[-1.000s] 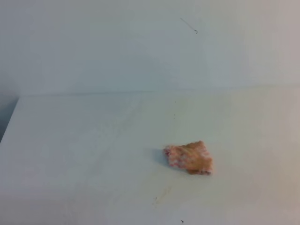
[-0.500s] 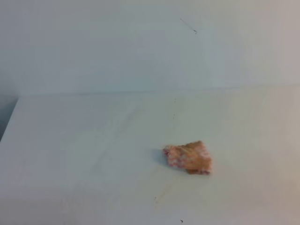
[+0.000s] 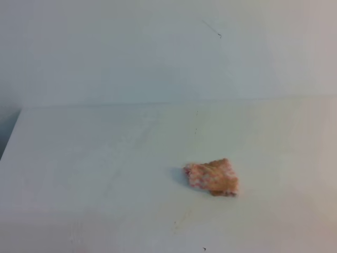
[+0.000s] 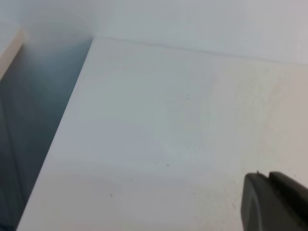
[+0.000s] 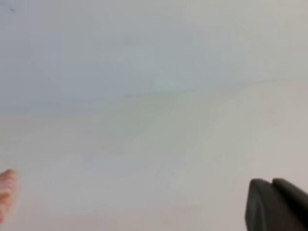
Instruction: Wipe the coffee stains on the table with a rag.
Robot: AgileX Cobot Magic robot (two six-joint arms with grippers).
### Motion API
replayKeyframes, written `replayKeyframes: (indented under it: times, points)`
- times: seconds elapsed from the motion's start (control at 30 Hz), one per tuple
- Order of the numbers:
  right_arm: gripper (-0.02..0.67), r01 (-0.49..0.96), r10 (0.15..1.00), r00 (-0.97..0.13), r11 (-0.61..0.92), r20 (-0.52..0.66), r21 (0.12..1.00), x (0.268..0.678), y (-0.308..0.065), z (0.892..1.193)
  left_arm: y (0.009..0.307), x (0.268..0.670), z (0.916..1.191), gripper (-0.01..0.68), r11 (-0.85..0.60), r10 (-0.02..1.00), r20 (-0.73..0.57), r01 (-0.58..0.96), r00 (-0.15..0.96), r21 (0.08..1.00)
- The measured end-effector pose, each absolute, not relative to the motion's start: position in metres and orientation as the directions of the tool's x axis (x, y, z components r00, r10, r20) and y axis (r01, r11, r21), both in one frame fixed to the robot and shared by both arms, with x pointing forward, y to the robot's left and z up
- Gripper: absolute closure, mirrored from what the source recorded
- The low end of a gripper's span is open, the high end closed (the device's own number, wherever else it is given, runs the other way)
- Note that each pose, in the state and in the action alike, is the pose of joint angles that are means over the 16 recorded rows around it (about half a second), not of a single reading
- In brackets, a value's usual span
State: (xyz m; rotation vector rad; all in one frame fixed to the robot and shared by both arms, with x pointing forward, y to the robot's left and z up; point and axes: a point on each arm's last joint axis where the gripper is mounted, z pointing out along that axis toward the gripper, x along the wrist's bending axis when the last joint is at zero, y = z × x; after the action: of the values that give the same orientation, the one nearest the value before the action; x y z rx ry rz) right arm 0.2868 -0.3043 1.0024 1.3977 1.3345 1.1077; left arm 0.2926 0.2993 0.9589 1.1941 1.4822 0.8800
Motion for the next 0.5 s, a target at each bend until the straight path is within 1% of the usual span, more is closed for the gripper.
replayKeyframes:
  times: [0.1, 0.23, 0.5]
  points:
    - [0.649, 0.196, 0.997, 0.068, -0.043, 0.031, 0.980, 0.285, -0.306, 1.000, 0.299, 0.293, 0.959, 0.674, 0.248, 0.968, -0.252, 0.242, -0.015, 0.938]
    - [0.650, 0.200, 0.995, 0.097, -0.049, 0.030, 0.979, 0.286, -0.308, 0.989, 0.299, 0.293, 0.959, 0.674, 0.248, 0.968, -0.252, 0.242, -0.015, 0.938]
    - [0.650, 0.212, 0.996, 0.088, -0.048, 0.030, 0.976, 0.291, -0.306, 0.968, 0.299, 0.293, 0.959, 0.674, 0.248, 0.968, -0.252, 0.242, -0.015, 0.938]
